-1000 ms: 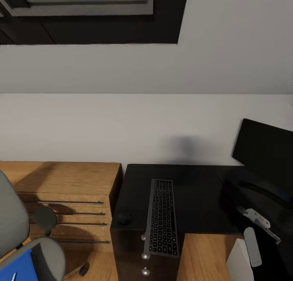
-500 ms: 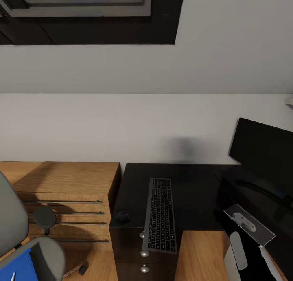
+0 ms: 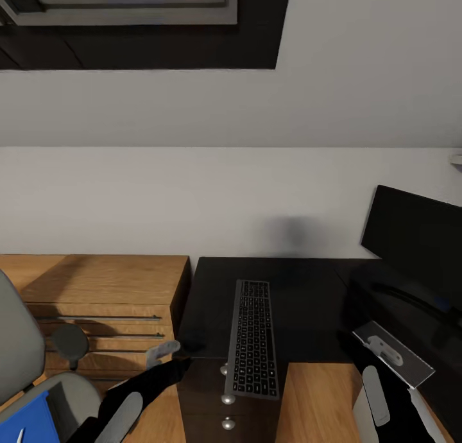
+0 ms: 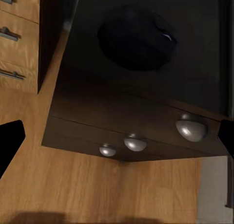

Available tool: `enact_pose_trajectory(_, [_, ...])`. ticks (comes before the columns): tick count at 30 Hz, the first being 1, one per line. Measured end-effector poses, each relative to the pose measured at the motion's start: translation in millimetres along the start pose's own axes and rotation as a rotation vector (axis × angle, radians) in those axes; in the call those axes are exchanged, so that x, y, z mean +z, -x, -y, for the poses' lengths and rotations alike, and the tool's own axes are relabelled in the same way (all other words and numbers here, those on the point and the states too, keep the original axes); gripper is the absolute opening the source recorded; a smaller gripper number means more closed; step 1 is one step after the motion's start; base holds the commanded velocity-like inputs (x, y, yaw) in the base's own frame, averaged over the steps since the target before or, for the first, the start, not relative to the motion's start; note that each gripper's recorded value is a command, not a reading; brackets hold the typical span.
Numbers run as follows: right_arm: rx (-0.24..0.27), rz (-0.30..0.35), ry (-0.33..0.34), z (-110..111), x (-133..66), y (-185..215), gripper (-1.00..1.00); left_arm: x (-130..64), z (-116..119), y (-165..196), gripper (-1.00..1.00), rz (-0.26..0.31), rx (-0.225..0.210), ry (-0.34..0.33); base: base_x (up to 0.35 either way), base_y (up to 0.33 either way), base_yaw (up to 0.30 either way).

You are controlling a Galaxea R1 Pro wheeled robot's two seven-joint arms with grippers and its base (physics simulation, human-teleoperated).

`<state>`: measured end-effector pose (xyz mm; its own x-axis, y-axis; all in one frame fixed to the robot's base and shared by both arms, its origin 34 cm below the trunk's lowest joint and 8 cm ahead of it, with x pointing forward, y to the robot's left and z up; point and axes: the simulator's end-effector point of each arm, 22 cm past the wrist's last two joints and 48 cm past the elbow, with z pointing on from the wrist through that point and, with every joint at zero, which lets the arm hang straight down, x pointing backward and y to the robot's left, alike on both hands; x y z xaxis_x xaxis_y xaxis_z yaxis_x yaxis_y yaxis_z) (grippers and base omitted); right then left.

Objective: In the bedroom, organize the workspace by keeping the computer under the desk, ensuring the monitor is on the desk, placing the keyboard on the desk next to the monitor, placing the mouse on the desk next to the keyboard, moving the folder from the swivel chair onto the desk next to the mouse, stacking the notebook on top of the folder with the pen on top of the notebook, and positioning the swivel chair next to the desk.

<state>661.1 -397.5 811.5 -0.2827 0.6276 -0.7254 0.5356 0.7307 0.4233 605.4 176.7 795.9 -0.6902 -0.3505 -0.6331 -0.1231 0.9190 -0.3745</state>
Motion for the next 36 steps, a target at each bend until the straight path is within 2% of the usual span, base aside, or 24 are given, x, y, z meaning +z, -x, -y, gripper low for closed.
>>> enact_pose_trajectory(10, [0.002,-0.022,-0.013,13,12.2,-26,1.0,8.6,-7,-5,1.0,0.015,0.015,0.008,0.0,0.0,0.0])
enact_pose_trajectory(16, [0.007,0.01,-0.021,20,19.3,-31,1.0,13.3,5,-28,1.0,0.004,0.07,-0.011,0.0,0.0,0.0])
enact_pose_trajectory(23, [0.011,0.036,-0.026,28,26.2,-37,1.0,20.0,-1,-31,1.0,0.04,0.063,0.011,0.0,0.0,0.0])
enact_pose_trajectory(32, [0.02,0.103,-0.046,42,36.2,-48,1.0,29.4,-9,-39,1.0,0.053,0.058,0.025,0.0,0.0,0.0])
enact_pose_trajectory(35, [0.024,0.144,-0.068,53,40.1,-58,1.0,32.6,-11,-42,1.0,0.054,0.058,0.026,0.0,0.0,0.0])
enact_pose_trajectory(36, [0.028,0.179,-0.078,58,40.4,-58,1.0,33.7,-12,-43,1.0,0.054,0.058,0.026,0.0,0.0,0.0])
